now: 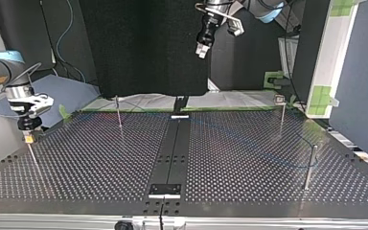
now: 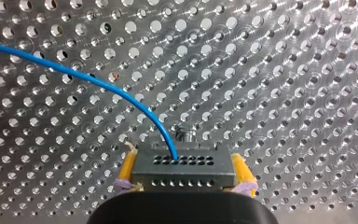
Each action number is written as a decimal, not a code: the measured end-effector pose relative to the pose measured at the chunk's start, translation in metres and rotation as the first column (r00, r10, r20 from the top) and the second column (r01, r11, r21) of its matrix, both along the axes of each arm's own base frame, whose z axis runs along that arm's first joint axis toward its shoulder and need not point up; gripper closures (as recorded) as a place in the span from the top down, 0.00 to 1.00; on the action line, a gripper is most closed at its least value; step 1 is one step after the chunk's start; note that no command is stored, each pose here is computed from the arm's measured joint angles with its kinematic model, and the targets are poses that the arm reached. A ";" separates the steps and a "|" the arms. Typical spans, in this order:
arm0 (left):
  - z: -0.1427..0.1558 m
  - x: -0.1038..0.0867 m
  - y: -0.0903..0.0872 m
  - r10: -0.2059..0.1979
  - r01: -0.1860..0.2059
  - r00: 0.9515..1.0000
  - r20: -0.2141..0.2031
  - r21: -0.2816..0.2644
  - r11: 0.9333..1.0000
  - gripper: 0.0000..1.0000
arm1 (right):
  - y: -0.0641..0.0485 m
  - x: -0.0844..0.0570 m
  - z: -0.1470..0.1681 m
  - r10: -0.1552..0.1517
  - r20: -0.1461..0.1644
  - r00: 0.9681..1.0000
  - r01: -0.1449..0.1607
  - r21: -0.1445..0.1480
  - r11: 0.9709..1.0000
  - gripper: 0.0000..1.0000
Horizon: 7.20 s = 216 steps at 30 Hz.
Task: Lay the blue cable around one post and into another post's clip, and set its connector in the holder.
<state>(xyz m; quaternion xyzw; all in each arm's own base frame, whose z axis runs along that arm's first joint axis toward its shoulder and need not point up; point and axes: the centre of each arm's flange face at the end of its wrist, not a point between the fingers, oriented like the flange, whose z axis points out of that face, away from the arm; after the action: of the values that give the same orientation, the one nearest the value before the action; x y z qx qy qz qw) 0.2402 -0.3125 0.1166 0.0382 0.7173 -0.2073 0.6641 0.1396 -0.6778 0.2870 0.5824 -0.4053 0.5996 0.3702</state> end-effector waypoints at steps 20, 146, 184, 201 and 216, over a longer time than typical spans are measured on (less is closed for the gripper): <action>0.000 0.000 0.000 0.001 -0.001 1.000 0.001 0.001 1.000 0.98 | -0.001 -0.001 -0.002 -0.010 0.003 1.000 0.010 0.005 1.000 0.98; -0.001 0.005 0.006 0.023 -0.023 1.000 -0.009 0.014 1.000 0.98 | 0.000 -0.036 -0.013 -0.338 -0.012 0.941 0.338 0.045 0.940 0.98; -0.003 0.004 0.008 0.025 -0.025 1.000 -0.017 0.033 0.999 0.98 | 0.097 0.052 -0.090 -0.290 -0.141 0.947 0.300 0.055 0.952 0.98; -0.003 0.007 0.012 0.056 -0.055 0.998 -0.019 0.033 0.998 0.98 | 0.129 0.122 -0.090 -0.270 -0.238 0.933 0.280 0.007 0.960 0.98; 0.000 0.025 0.031 0.217 -0.217 0.976 -0.012 0.036 0.976 0.98 | 0.166 0.183 -0.097 -0.233 -0.277 0.932 0.242 0.000 0.970 0.98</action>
<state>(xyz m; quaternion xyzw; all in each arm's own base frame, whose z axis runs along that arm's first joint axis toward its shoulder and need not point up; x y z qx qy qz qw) 0.2649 -0.2813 0.1164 -0.0305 0.7258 -0.1214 0.6764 0.3225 -0.5120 0.1900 0.6128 -0.4275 0.4570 0.4825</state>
